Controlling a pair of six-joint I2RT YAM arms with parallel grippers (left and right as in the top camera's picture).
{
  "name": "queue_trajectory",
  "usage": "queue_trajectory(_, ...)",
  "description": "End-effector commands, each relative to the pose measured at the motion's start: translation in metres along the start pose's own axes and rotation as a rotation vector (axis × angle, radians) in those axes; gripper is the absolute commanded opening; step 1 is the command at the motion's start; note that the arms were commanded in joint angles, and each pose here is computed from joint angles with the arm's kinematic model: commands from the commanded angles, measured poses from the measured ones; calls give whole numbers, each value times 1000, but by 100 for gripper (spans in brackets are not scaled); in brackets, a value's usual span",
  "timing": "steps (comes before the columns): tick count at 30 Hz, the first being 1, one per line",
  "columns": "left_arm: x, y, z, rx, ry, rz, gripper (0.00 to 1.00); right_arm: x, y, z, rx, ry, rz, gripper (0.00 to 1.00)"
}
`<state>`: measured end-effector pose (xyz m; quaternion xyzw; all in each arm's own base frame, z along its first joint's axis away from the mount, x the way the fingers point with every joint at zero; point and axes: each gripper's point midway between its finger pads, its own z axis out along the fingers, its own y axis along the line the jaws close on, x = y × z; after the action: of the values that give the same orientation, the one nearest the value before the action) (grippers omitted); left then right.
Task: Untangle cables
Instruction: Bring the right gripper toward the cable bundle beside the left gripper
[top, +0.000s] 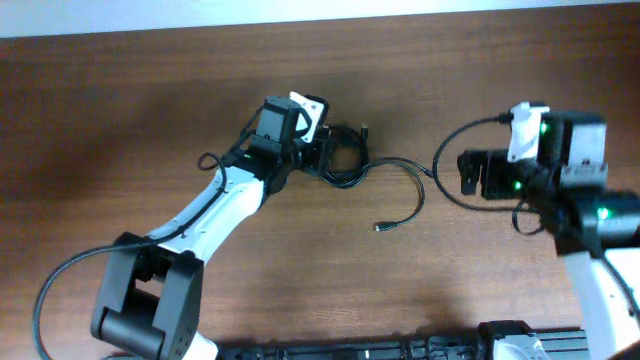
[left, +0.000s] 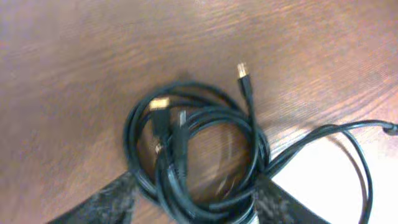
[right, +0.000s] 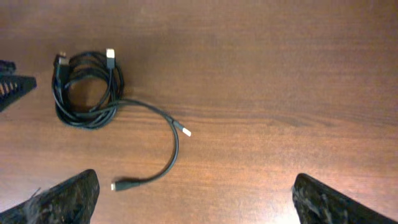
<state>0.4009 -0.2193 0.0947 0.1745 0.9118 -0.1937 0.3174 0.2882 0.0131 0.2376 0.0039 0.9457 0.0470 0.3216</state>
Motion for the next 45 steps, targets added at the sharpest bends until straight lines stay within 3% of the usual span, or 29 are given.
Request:
queue_trajectory(1,-1,34,-15,-42,12,-274,66,-7,4,5,-21,32,9,98)
queue_trajectory(5,-3,62,-24,-40,-1,-302,65,-7,40,18,-242,79,21,98)
queue_trajectory(6,-3,66,-23,-45,-3,-274,64,-10,48,20,-293,71,21,83)
queue_trajectory(7,-2,68,-23,-48,2,-256,64,-16,56,21,-342,60,26,77)
queue_trajectory(13,3,91,-27,-85,7,-298,64,-18,95,50,-423,106,3,78)
queue_trajectory(17,16,115,-36,-126,41,-363,60,1,121,80,-357,183,-105,76)
queue_trajectory(20,36,134,-43,-213,100,-402,64,15,145,100,-324,217,-198,77)
queue_trajectory(22,47,147,-49,-287,135,-416,66,14,163,115,-287,182,-268,75)
queue_trajectory(27,51,141,-47,-280,154,-411,67,7,213,150,-276,60,-402,76)
queue_trajectory(30,51,138,-46,-277,157,-405,68,30,238,179,-299,94,-448,76)
queue_trajectory(35,51,138,-46,-277,159,-406,69,66,241,210,-279,198,-483,73)
queue_trajectory(40,51,138,-46,-278,159,-406,69,81,233,224,-249,251,-490,67)
queue_trajectory(45,51,138,-46,-277,159,-406,70,85,227,231,-217,261,-496,67)
